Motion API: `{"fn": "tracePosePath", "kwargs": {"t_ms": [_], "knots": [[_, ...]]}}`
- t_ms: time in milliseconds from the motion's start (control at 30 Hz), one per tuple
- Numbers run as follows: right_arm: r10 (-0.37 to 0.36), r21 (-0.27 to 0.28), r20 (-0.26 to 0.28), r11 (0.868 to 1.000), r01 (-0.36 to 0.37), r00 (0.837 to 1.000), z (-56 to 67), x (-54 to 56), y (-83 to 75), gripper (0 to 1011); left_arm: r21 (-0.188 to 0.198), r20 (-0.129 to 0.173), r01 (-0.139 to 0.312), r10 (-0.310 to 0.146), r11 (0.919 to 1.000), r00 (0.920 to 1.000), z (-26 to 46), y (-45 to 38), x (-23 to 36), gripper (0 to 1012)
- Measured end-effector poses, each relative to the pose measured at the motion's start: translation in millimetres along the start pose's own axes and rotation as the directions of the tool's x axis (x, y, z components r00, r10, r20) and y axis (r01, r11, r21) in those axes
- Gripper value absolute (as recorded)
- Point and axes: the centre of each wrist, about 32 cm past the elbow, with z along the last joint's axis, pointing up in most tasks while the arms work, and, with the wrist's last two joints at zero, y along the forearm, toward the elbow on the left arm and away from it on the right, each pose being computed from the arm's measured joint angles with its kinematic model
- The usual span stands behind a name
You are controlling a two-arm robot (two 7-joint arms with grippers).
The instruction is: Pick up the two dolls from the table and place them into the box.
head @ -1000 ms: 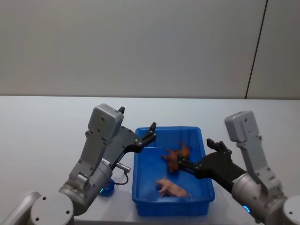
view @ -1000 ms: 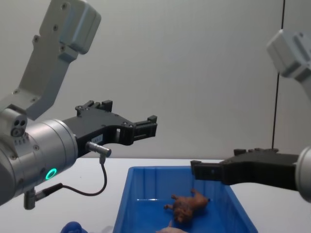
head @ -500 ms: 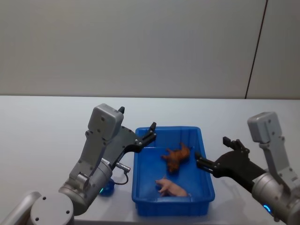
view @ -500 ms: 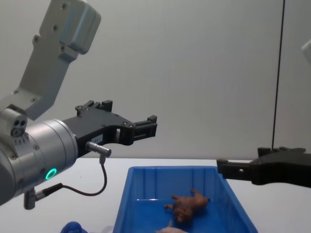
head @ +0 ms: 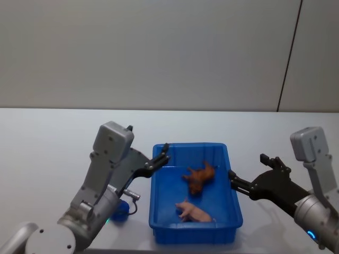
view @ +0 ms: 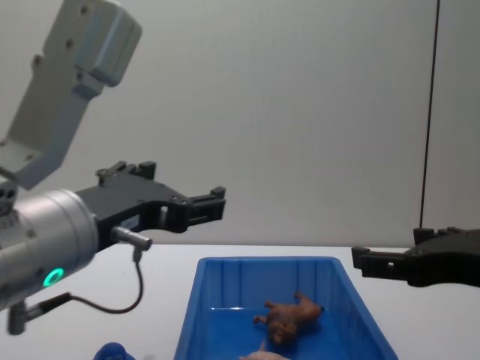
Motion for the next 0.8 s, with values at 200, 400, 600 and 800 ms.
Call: {"fn": "tracePosePath", "kwargs": {"t_ms": [200,400,600,800], "knots": [[-0.001,0.0,0.001,1.0,0.001,1.0,-0.8,2.2,-0.8,1001,0.049,-0.004,-0.042,0.042,0.9979,0.9991,0.9,18.1,-0.7,1001],[-0.002,0.001,0.002,1.0,0.002,1.0,-1.3,4.0,-1.5,1001,0.11,-0.015,-0.086,0.088,0.9902,0.996,-1.6,39.3,-1.6,1001],[-0.003,0.001,0.003,1.0,0.003,1.0,-1.6,4.8,-1.8,1001,0.161,-0.028,-0.103,0.109,0.9816,0.9937,-6.4,55.8,0.7,1001],[-0.003,0.002,0.003,1.0,0.003,1.0,-1.7,5.4,-2.0,1001,0.191,-0.04,-0.095,0.105,0.9769,0.9937,-11.2,63.6,5.1,1001]]}}
